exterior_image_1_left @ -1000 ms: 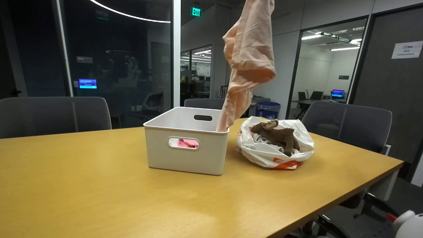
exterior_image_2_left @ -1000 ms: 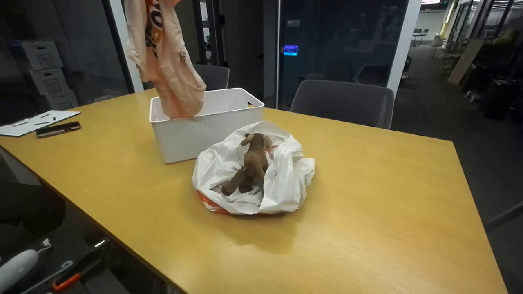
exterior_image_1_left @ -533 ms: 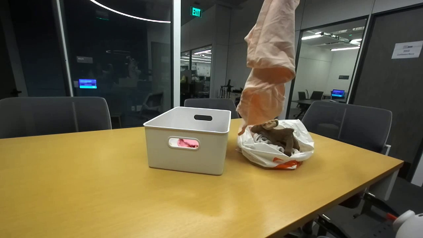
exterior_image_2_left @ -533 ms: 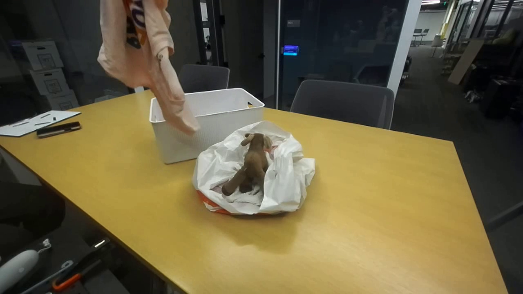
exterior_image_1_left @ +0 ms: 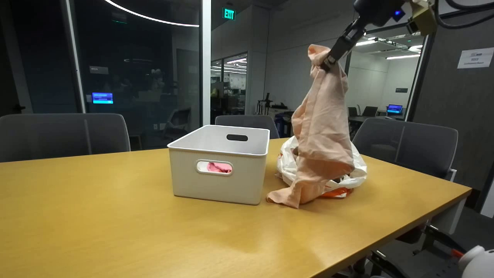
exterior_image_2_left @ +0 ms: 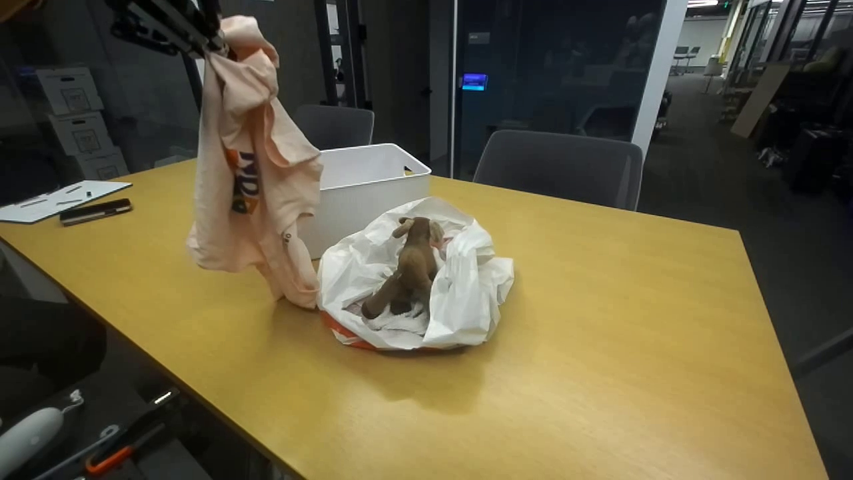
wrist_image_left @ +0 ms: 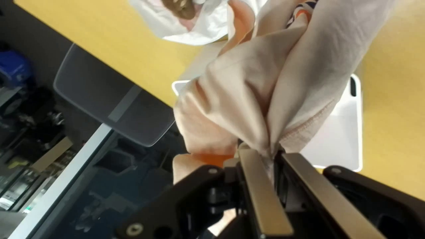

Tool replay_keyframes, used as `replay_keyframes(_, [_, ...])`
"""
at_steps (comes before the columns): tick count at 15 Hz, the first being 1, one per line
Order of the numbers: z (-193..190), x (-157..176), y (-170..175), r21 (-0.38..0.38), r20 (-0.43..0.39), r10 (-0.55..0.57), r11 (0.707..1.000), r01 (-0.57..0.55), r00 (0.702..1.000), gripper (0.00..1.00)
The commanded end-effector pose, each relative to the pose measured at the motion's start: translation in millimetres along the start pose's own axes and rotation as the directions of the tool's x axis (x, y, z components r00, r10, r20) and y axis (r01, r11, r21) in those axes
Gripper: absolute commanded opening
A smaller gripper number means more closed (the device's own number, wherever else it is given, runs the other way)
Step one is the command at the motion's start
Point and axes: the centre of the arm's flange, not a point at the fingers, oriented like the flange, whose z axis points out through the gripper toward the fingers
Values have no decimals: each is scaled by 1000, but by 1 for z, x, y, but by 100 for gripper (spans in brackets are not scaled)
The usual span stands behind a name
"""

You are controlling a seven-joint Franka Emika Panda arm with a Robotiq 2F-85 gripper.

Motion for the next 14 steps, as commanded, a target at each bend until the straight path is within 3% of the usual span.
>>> replay_keyframes(1, [39, -22, 4, 190, 52, -10, 982, 0, 999, 6])
replay_keyframes(5, [100, -39, 5, 385, 130, -23, 923, -29, 991, 7])
replay_keyframes(9, [153, -59, 0, 569, 207, -93, 821, -43, 974, 7])
replay_keyframes(13, [197, -73, -15, 686, 198, -171, 728, -12, 965, 6])
replay_keyframes(14, [205, -73, -18, 689, 177, -189, 724, 16, 966, 7])
